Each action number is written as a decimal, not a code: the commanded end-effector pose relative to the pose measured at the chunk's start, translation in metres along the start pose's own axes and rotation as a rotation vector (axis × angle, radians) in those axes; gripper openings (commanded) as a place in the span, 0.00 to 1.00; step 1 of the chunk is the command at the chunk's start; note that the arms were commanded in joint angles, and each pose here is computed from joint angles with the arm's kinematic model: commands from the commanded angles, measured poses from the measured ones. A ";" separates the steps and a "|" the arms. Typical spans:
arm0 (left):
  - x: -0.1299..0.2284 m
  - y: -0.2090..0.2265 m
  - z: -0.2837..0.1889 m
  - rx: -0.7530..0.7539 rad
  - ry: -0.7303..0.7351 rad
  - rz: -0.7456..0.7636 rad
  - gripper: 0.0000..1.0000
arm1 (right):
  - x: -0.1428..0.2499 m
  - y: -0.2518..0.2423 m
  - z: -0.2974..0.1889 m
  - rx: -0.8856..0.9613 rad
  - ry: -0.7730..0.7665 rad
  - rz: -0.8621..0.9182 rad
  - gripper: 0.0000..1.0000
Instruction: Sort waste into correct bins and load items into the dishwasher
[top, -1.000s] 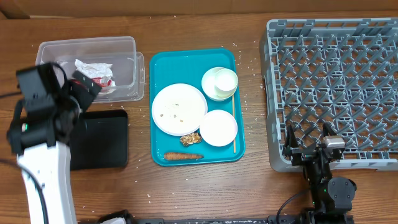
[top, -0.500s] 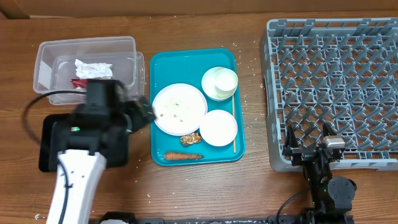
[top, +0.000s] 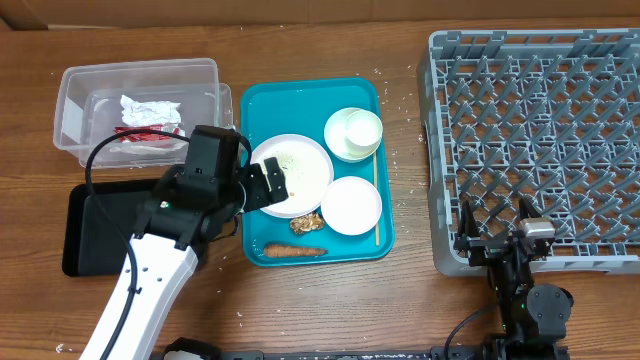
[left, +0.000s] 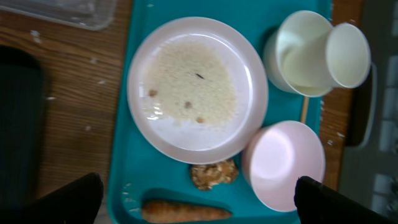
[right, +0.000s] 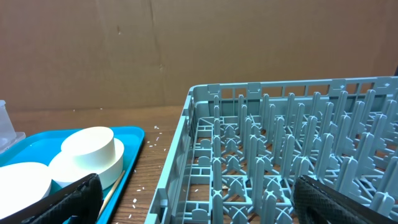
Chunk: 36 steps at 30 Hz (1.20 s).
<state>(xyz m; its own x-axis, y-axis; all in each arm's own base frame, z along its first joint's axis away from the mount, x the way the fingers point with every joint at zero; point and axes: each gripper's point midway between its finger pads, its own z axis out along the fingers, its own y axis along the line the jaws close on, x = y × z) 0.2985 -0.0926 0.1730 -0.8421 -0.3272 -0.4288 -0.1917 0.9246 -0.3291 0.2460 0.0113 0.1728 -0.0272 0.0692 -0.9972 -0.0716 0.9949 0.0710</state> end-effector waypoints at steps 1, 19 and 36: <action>-0.026 0.047 -0.008 -0.196 -0.118 -0.102 1.00 | 0.002 0.001 0.000 -0.001 -0.003 -0.007 1.00; -0.053 0.128 -0.025 -0.274 -0.187 -0.463 1.00 | -0.033 0.065 -0.015 -0.387 -0.110 0.144 1.00; -0.053 0.128 -0.025 -0.273 -0.187 -0.463 1.00 | -0.196 0.048 -0.076 -0.468 -0.644 0.558 1.00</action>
<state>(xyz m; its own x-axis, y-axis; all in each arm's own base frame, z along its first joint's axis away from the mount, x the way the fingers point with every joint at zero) 0.3038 0.0478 0.1701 -0.5586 -0.7027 -0.4407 -0.6581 0.6989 -0.2802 0.1792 0.0530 0.3376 0.3117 0.6538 -0.6895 -0.6232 0.6884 0.3710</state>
